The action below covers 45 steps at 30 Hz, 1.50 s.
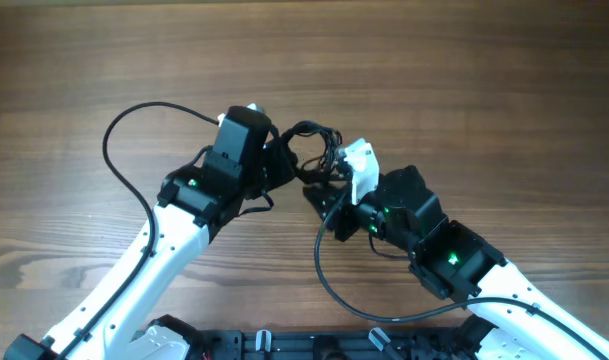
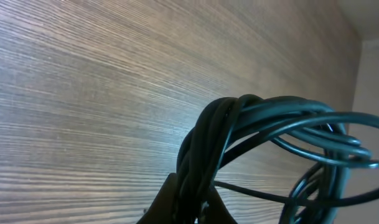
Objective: Untangle cables
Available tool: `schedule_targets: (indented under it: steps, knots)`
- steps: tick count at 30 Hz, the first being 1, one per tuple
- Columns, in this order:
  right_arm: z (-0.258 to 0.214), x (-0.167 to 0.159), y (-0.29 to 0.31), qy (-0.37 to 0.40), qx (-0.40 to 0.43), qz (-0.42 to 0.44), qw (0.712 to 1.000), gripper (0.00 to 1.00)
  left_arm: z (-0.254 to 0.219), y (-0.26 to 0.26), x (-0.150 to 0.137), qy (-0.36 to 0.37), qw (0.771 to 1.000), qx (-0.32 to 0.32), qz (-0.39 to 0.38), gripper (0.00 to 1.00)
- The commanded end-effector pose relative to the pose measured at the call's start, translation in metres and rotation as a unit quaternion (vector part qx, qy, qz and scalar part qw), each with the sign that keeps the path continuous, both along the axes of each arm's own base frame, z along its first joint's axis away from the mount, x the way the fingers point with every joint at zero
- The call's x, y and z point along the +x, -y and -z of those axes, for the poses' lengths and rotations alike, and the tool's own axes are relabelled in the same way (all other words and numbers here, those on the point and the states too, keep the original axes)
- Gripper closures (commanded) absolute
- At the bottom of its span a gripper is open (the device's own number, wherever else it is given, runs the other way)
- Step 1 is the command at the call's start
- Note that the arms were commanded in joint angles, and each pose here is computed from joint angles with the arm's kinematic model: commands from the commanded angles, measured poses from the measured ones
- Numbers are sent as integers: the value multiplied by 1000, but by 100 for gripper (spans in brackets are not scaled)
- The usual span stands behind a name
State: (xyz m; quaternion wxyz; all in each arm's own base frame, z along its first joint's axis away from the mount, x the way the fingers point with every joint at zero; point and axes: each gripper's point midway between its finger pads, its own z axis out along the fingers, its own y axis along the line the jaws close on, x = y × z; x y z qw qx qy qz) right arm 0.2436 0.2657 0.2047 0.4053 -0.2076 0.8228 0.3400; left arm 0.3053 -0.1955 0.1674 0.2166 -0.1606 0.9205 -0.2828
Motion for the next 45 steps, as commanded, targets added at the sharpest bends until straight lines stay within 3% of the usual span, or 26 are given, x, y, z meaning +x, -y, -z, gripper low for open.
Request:
schedule_targets:
  steps: [1, 5, 9, 11, 18, 25, 30, 32, 34, 35, 40, 45]
  knots:
    - [-6, 4, 5, 7, 3, 15, 1000, 0, -14, -15, 8, 23, 1000, 0, -16, 96]
    - [-18, 6, 4, 25, 17, 16, 999, 0, -12, -42, 17, 10, 998, -5, -57, 96]
    - [-38, 14, -8, 139, -4, -27, 990, 4, -16, -48, 17, -20, 996, -63, -64, 96]
    - [-27, 20, -13, 147, -24, -36, 988, 10, -15, -49, 16, -44, 991, -83, -98, 96]
    - [-11, 17, -43, 162, -32, -71, 984, 16, -14, -51, 16, -85, 975, -123, -166, 96]
    - [12, 40, -29, 218, -161, 77, 960, 25, -12, -47, 15, -132, 947, -169, -240, 96]
    - [15, 40, -17, 248, -219, 153, 931, 48, -11, -32, 7, -145, 944, -172, -242, 96]
    - [26, 43, -14, 244, -241, 162, 925, 64, -11, -27, 5, -146, 946, -171, -235, 96]
    - [34, 42, -13, 238, -254, 157, 924, 91, -11, -30, 6, -138, 947, -163, -240, 96]
    - [34, 41, -11, 237, -256, 156, 924, 96, -9, -36, 9, -127, 949, -149, -248, 96]
    - [13, 31, -3, 193, -178, 184, 947, 96, -3, -70, 21, -58, 957, -58, -277, 96]
    - [-23, -15, -30, 101, -16, 77, 992, 96, -7, -76, 28, -3, 976, 6, -220, 96]
